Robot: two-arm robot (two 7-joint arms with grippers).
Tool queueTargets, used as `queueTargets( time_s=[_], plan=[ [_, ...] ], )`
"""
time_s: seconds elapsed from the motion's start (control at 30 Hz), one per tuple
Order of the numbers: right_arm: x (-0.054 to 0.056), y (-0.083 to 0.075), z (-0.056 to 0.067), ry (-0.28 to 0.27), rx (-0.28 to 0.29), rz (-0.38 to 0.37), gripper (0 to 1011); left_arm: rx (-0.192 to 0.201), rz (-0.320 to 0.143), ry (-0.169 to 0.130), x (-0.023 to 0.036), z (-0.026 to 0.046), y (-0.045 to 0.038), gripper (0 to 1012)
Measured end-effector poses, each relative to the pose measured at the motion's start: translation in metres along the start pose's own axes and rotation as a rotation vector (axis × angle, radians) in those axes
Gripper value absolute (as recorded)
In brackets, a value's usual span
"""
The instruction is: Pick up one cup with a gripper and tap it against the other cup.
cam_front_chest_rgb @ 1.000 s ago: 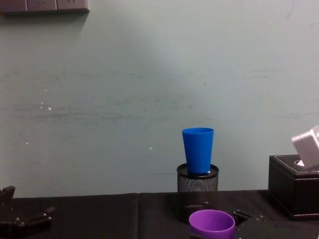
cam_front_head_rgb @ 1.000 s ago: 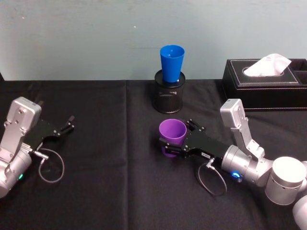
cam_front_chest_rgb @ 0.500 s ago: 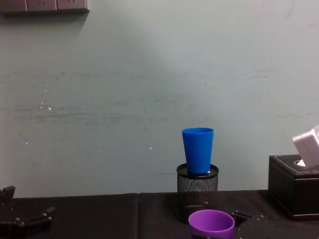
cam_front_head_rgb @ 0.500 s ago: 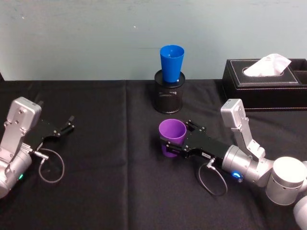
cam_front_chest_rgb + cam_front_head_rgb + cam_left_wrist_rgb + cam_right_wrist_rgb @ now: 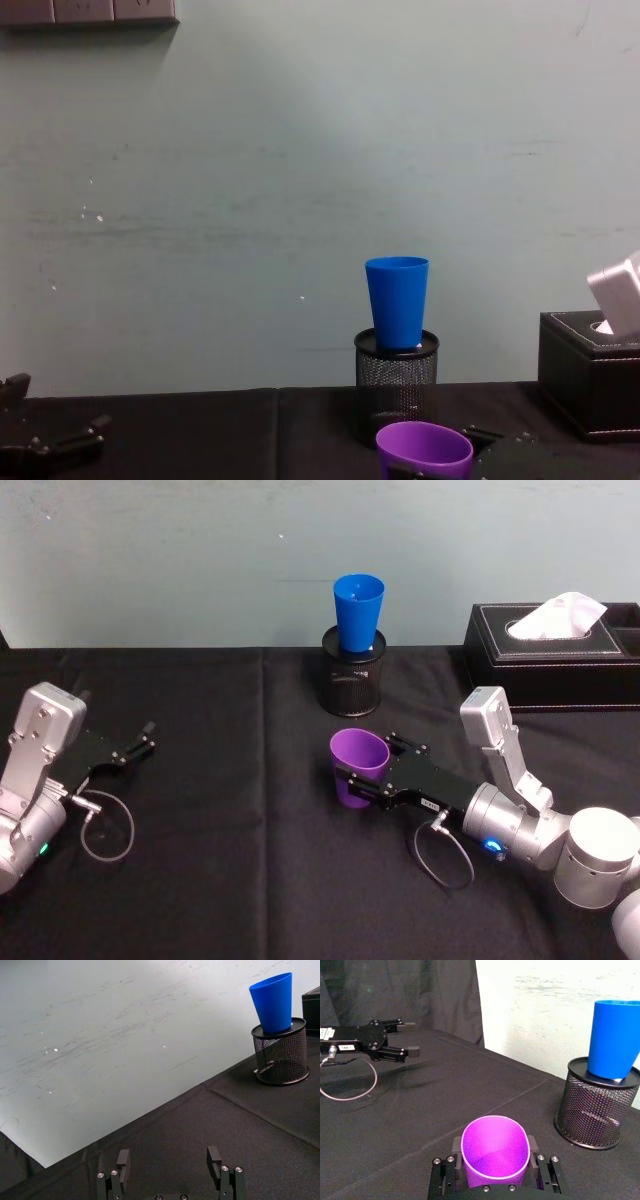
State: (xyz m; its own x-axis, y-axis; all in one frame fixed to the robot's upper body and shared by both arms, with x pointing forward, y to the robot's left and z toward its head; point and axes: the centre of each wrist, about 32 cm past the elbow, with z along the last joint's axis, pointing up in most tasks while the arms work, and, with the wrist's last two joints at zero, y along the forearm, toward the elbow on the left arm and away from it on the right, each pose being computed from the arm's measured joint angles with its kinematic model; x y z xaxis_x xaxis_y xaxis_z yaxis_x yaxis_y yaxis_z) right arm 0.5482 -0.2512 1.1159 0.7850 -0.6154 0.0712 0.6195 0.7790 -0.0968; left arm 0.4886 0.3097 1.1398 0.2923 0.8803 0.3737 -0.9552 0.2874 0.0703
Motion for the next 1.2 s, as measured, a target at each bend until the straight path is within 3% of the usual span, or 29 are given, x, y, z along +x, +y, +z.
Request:
queueTargets(
  time_s=[0.2, 0.4, 0.83, 1.2],
  plan=[
    [0.001, -0.002, 0.002, -0.004, 0.005, -0.003, 722, 0.0, 0.0, 0.0, 0.0, 0.0, 0.0, 1000],
    [0.005, -0.008, 0.016, -0.004, 0.029, -0.011, 722, 0.0, 0.0, 0.0, 0.0, 0.0, 0.0, 1000],
    [0.013, -0.012, 0.066, 0.013, 0.012, 0.025, 722, 0.0, 0.0, 0.0, 0.0, 0.0, 0.0, 1000],
    [0.017, -0.013, 0.09, -0.006, 0.008, 0.032, 722, 0.0, 0.0, 0.0, 0.0, 0.0, 0.0, 1000]
  ],
)
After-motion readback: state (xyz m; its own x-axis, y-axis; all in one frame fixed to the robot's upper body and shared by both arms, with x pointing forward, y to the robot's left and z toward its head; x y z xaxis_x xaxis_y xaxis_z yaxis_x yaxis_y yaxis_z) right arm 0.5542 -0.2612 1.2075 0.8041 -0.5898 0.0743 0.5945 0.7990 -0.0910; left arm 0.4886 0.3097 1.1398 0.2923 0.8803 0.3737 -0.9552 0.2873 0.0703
